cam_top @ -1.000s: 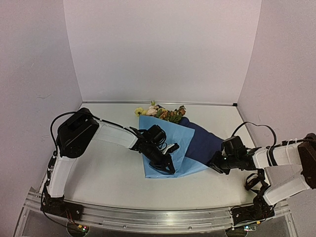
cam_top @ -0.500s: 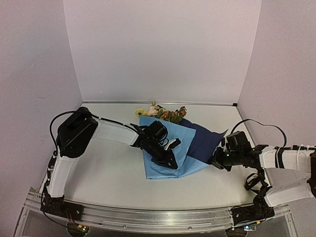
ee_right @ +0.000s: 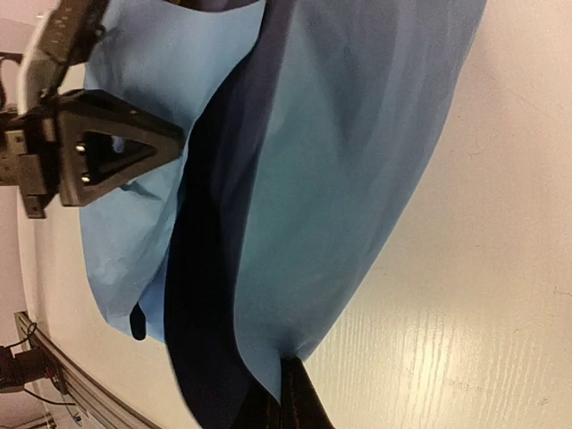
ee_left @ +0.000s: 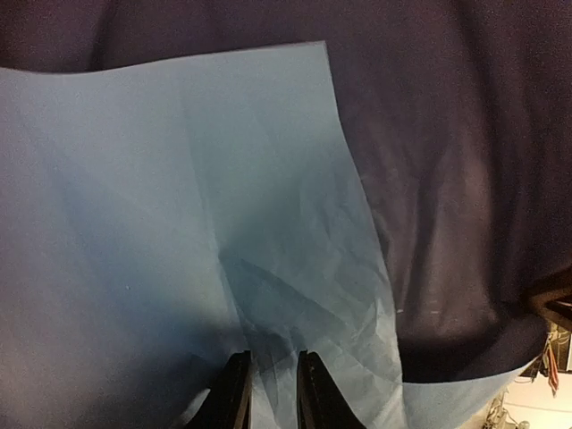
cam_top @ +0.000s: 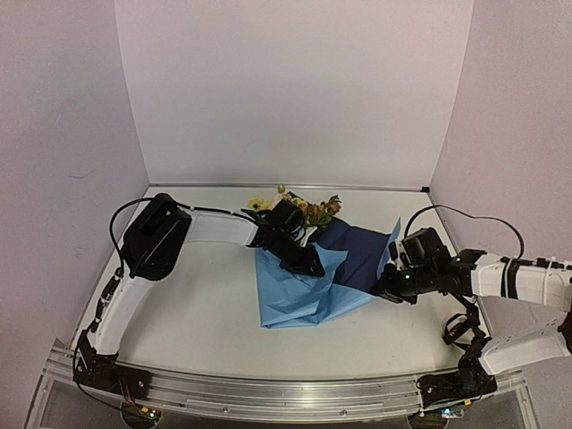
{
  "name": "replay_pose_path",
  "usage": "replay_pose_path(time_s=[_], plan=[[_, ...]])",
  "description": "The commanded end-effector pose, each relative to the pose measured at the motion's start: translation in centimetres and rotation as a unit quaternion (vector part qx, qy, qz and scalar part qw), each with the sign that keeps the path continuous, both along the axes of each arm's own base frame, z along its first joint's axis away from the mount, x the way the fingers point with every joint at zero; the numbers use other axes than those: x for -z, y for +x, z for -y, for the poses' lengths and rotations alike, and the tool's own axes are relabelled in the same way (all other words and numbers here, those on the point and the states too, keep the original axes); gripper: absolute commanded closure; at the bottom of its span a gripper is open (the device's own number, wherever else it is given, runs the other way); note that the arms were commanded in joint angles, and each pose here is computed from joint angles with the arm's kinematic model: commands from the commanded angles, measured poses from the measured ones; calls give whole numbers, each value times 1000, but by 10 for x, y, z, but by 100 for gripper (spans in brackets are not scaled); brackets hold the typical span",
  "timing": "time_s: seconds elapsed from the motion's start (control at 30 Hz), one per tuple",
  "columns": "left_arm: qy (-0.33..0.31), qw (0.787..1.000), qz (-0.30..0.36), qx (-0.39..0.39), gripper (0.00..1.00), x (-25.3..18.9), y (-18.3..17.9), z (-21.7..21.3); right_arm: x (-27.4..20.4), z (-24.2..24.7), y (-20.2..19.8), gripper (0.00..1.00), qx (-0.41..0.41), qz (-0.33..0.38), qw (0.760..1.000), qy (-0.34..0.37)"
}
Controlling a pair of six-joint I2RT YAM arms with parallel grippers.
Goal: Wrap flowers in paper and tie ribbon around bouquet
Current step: Fold the two-thirds-folded wrapping paper at the center of the board.
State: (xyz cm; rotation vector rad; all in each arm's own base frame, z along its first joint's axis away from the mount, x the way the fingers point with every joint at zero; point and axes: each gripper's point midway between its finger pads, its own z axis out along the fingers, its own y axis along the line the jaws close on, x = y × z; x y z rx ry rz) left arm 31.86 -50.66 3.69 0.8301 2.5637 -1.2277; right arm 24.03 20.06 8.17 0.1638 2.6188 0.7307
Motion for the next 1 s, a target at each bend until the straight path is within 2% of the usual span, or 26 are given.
replay_pose_path(time_s=[0.0,0.17,0.27,0.37,0.47,0.6,0.67,0.83,0.97], plan=[[28,999,3,-16,80,19,3,0,-28,-12,9,100,-26,39,999,-14],[27,999,9,-31,81,18,7,-2,-41,-28,9,100,-60,49,997,-25],[8,999,29,-28,78,-6,6,-2,-39,-26,10,100,-56,45,997,-39],[-24,997,65,-21,71,-49,3,-4,-37,-19,10,100,-52,38,996,-59],[-44,995,93,-8,67,-85,-8,-9,-38,-16,9,100,-50,28,996,-73],[-56,992,109,7,64,-110,-30,-18,-40,-16,10,100,-49,25,995,-79],[-47,993,105,11,67,-109,-40,-27,-39,-16,10,100,-48,23,995,-80],[-15,997,71,26,82,-84,-73,-55,-40,-18,11,100,-48,20,995,-79],[-10,996,50,67,86,-65,-109,-51,-44,-25,13,100,-54,20,995,-77]])
